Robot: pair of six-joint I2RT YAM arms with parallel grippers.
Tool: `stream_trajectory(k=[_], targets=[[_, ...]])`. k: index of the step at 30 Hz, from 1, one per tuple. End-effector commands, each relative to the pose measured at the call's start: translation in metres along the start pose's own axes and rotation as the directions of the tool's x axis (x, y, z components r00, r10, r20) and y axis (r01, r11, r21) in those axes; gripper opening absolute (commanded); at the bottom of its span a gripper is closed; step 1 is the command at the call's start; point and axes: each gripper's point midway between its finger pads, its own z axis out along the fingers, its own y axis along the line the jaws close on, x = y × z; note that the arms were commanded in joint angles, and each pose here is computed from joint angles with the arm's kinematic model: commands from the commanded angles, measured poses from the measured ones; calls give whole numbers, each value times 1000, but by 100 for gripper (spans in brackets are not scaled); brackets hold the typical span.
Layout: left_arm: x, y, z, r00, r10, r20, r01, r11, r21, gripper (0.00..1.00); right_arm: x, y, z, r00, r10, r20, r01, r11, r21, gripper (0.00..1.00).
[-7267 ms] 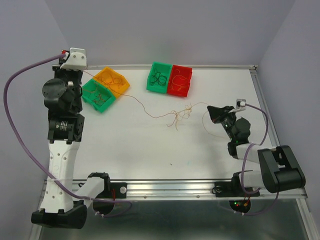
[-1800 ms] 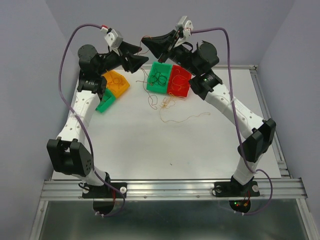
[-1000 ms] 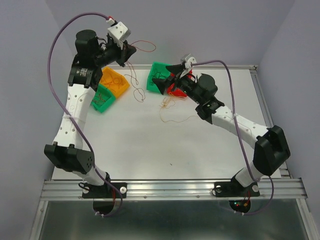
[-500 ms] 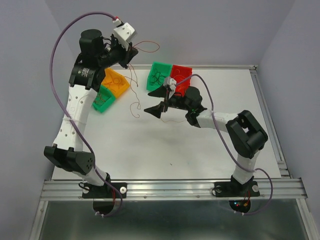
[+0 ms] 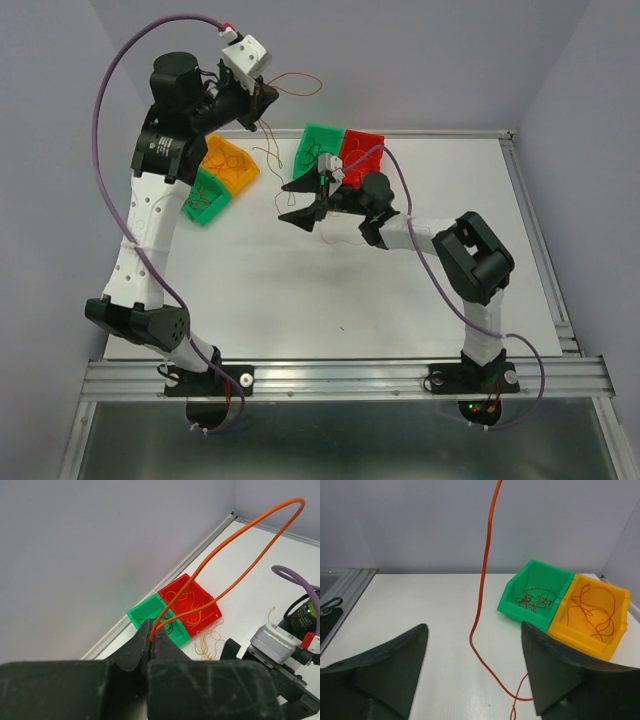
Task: Untangle the cables
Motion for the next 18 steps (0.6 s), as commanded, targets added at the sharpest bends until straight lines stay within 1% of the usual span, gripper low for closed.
stream_trajectory(k=[1, 2, 3, 6, 9, 10, 11, 12, 13, 15, 16, 18], targets=[[-51, -6, -25, 993, 41, 113, -39, 999, -21, 0, -19, 8, 16, 996, -61, 71, 66, 996, -66, 71], [-53, -6, -25, 992, 43, 117, -41, 999, -22, 0, -20, 8, 17, 995, -62, 73, 66, 996, -67, 65], [-53, -4, -25, 992, 44, 117, -41, 999, -28, 0, -18, 8, 17, 996, -58, 71, 63, 996, -67, 57], [-59, -2, -29, 991, 54, 125, -48, 998, -47, 0, -12, 11, 13, 997, -49, 60, 52, 997, -60, 55], [-64, 0, -33, 989, 67, 134, -59, 996, -62, 0, -13, 10, 9, 997, -51, 59, 54, 998, -36, 44], [-67, 0, -35, 988, 74, 138, -64, 995, -71, 0, -13, 9, 8, 997, -50, 59, 52, 998, -26, 34], [-67, 0, -36, 987, 76, 138, -66, 995, -74, 0, -12, 10, 7, 997, -45, 57, 47, 999, -24, 29], [-68, 1, -37, 987, 79, 139, -68, 994, -81, 0, -13, 11, 6, 997, -44, 56, 45, 999, -19, 20], [-67, 4, -38, 987, 87, 136, -74, 992, -97, 0, -14, 11, 4, 998, -41, 55, 41, 999, -12, 15], [-64, 9, -38, 987, 99, 126, -84, 989, -123, 0, -14, 14, 2, 998, -28, 54, 28, 1000, -4, 9], [-59, 14, -36, 988, 104, 114, -86, 985, -151, 0, -17, 15, -2, 998, -11, 54, 10, 1000, 15, 1], [-51, 19, -33, 989, 105, 102, -86, 982, -170, 0, -19, 19, -8, 999, 9, 52, -10, 1000, 26, 1]])
